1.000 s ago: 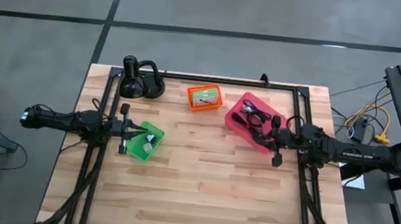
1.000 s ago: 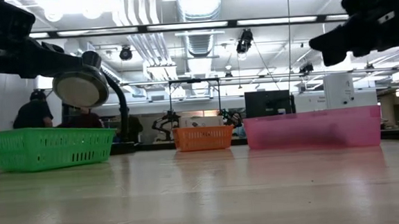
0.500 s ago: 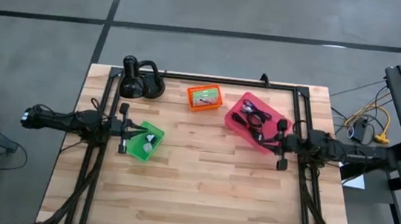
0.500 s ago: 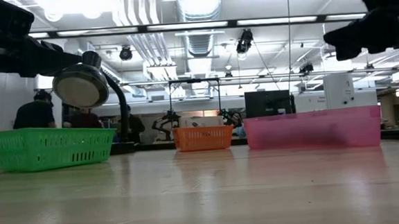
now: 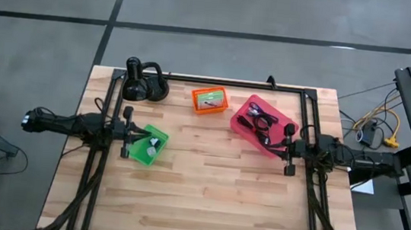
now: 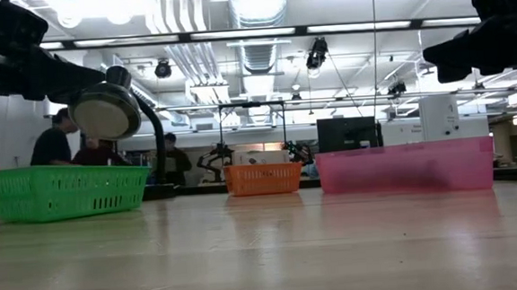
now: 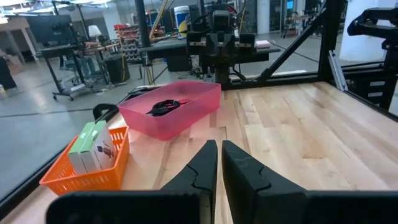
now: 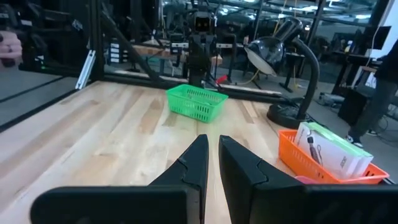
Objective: Pick and place items into bin
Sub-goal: Return to Home Position
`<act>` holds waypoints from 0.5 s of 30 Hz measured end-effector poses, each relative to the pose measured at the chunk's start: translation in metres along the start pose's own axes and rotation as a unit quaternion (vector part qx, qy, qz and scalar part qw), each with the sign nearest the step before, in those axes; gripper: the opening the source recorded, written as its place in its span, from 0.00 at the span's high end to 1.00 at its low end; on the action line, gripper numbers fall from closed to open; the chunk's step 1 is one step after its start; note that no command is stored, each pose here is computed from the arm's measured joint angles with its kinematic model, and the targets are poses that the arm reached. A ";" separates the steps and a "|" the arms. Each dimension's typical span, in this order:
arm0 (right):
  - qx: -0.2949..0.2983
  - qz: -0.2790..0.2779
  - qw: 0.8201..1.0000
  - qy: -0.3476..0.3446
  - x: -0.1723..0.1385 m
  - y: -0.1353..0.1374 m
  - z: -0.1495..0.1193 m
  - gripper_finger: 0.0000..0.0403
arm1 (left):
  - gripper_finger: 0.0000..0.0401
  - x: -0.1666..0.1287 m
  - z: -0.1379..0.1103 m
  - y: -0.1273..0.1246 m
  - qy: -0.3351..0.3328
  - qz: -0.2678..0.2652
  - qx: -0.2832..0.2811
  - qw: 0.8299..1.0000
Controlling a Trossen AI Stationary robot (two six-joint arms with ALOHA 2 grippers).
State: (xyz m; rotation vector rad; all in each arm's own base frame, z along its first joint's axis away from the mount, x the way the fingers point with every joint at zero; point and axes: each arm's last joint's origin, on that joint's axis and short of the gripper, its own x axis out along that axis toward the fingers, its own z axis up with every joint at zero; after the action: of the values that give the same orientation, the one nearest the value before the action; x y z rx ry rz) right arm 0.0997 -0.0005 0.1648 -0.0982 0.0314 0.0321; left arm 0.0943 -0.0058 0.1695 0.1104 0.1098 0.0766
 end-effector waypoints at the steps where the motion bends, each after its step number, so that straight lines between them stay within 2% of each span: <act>1: 0.000 0.000 1.000 0.000 0.000 0.000 0.000 0.93 | 0.98 0.000 0.000 0.000 0.000 0.000 0.000 1.000; 15: 0.010 0.000 1.000 -0.014 0.000 0.000 0.003 0.93 | 0.98 0.003 -0.001 -0.001 0.007 -0.002 -0.001 1.000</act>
State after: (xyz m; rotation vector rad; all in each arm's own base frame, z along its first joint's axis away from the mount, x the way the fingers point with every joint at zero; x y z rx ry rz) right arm 0.0998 -0.0004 0.1676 -0.0779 0.0027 0.0326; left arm 0.0970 -0.0063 0.1685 0.1083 0.1249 0.0735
